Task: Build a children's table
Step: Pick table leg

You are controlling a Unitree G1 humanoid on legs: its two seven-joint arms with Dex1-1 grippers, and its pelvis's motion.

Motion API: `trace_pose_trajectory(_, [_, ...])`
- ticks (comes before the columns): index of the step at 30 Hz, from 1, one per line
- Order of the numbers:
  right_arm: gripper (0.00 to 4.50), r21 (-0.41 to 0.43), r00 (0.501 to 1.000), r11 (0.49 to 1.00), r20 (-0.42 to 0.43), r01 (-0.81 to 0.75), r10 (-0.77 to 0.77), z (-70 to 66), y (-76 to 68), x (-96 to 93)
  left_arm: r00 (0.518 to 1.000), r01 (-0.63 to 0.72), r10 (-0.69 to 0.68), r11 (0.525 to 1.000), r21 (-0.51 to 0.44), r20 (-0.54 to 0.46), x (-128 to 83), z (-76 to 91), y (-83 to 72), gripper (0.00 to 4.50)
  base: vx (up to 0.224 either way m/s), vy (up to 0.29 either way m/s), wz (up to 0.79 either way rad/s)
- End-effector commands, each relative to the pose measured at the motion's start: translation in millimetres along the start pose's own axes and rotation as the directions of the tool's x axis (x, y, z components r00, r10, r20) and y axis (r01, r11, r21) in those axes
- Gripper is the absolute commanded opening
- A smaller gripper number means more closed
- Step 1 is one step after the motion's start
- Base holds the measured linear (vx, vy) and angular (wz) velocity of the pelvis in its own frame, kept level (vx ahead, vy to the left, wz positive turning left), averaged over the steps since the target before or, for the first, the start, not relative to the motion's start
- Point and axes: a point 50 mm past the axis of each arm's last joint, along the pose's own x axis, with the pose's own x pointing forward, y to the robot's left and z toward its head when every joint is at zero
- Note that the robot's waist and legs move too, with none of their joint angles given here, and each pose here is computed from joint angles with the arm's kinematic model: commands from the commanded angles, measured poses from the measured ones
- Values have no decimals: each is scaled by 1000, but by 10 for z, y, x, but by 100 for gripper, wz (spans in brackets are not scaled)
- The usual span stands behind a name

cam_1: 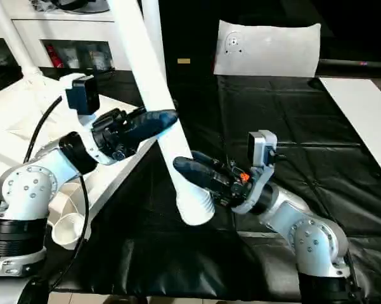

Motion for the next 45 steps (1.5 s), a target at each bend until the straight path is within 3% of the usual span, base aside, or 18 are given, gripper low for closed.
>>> trace_pose_trajectory(1, [180, -24, 999, 999, -6, 39, -40, 27, -50, 11, 999, -31, 31, 999, 42, -12, 25, 75, 9, 194, 0, 0, 0])
trace_pose_trajectory(2, [180, -26, 999, 999, -4, 42, -42, 34, -54, 16, 999, -51, 52, 997, 54, -14, 25, 86, 24, 194, 0, 0, 0])
trace_pose_trajectory(4, [236, -27, 999, 999, -3, 43, -43, 39, -56, 18, 998, -65, 66, 996, 62, -15, 25, 94, 34, 191, 0, 0, 0])
trace_pose_trajectory(7, [260, -77, 996, 993, -2, 87, -88, 51, -103, 38, 984, -175, 178, 976, 133, -15, -5, 182, 90, 190, 0, 0, 0])
trace_pose_trajectory(12, [306, -141, 991, 982, -12, 128, -131, 62, -150, 72, 971, -222, 235, 958, 182, -51, -40, 239, 71, 186, 0, 0, 0])
trace_pose_trajectory(15, [328, -233, 973, 952, -73, 197, -219, 75, -210, 127, 936, -266, 313, 929, 257, -162, -81, 233, 85, 185, 0, 0, 0])
trace_pose_trajectory(19, [365, -306, 949, 923, -136, 232, -284, 100, -249, 196, 915, -261, 336, 915, 308, -222, -56, 225, 90, 184, 0, 0, 0])
trace_pose_trajectory(27, [371, -365, 920, 907, -239, 212, -311, 103, -291, 280, 915, -207, 305, 916, 345, -262, 32, 224, 58, 184, 0, 0, 0])
trace_pose_trajectory(28, [371, -365, 908, 910, -283, 196, -309, 75, -297, 281, 914, -192, 299, 914, 356, -274, 50, 223, 58, 184, 0, 0, 0])
trace_pose_trajectory(35, [371, -345, 884, 923, -361, 170, -298, -34, -329, 292, 911, -152, 278, 913, 378, -304, 95, 203, 67, 184, 0, 0, 0])
trace_pose_trajectory(44, [371, -343, 869, 924, -390, 169, -304, -150, -408, 378, 907, -98, 242, 917, 386, -345, 172, 150, 52, 184, 0, 0, 0])
trace_pose_trajectory(45, [353, -343, 870, 924, -388, 171, -305, -152, -413, 384, 905, -92, 239, 917, 389, -351, 173, 146, 50, 184, 0, 0, 0])
